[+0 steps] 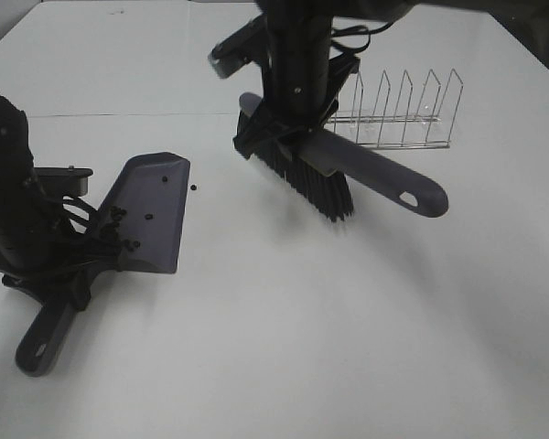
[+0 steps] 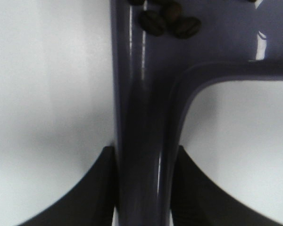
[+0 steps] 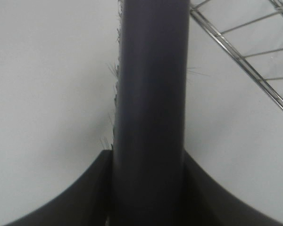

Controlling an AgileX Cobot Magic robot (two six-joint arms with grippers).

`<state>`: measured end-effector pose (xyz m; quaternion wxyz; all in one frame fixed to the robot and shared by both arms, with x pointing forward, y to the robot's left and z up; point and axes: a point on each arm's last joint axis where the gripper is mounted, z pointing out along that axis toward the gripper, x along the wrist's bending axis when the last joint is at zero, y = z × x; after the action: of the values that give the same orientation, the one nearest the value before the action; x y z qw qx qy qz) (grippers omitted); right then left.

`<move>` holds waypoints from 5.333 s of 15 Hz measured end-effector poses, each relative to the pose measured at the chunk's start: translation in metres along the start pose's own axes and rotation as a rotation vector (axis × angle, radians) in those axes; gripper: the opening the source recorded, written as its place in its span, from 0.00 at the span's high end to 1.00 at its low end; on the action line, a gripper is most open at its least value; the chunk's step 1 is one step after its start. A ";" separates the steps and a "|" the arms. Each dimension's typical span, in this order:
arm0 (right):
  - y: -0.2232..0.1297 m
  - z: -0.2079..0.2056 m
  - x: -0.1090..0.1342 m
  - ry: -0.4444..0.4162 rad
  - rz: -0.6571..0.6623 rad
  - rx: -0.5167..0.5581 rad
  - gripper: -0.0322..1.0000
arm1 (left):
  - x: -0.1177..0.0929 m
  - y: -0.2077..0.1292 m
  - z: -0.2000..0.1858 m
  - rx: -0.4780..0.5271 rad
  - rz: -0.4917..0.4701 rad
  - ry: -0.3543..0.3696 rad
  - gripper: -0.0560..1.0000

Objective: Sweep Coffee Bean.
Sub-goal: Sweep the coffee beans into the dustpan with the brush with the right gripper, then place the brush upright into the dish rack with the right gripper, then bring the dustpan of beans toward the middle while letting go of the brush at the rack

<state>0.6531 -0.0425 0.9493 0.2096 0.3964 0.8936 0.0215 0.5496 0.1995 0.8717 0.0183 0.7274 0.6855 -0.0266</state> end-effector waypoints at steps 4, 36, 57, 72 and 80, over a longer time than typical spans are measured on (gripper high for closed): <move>0.006 0.030 0.043 -0.002 -0.113 0.019 0.63 | 0.000 0.000 0.000 0.000 0.000 0.000 0.70; -0.093 -0.034 -0.159 0.040 0.485 0.177 0.63 | 0.000 0.000 0.000 0.002 -0.001 0.000 0.70; -0.100 0.044 -0.186 0.012 0.570 0.115 0.63 | 0.000 0.000 0.000 0.004 -0.001 -0.001 0.70; -0.068 0.081 -0.207 -0.063 0.644 0.059 0.49 | 0.000 0.000 -0.001 0.005 -0.001 -0.001 0.70; -0.065 0.030 -0.222 -0.095 0.691 0.007 0.22 | -0.023 -0.001 -0.010 -0.025 0.019 -0.030 0.70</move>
<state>0.7523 -0.2506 0.9877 0.2299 0.6767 0.6960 0.0696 0.5474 0.1774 0.8829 0.0379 0.7332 0.6784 -0.0285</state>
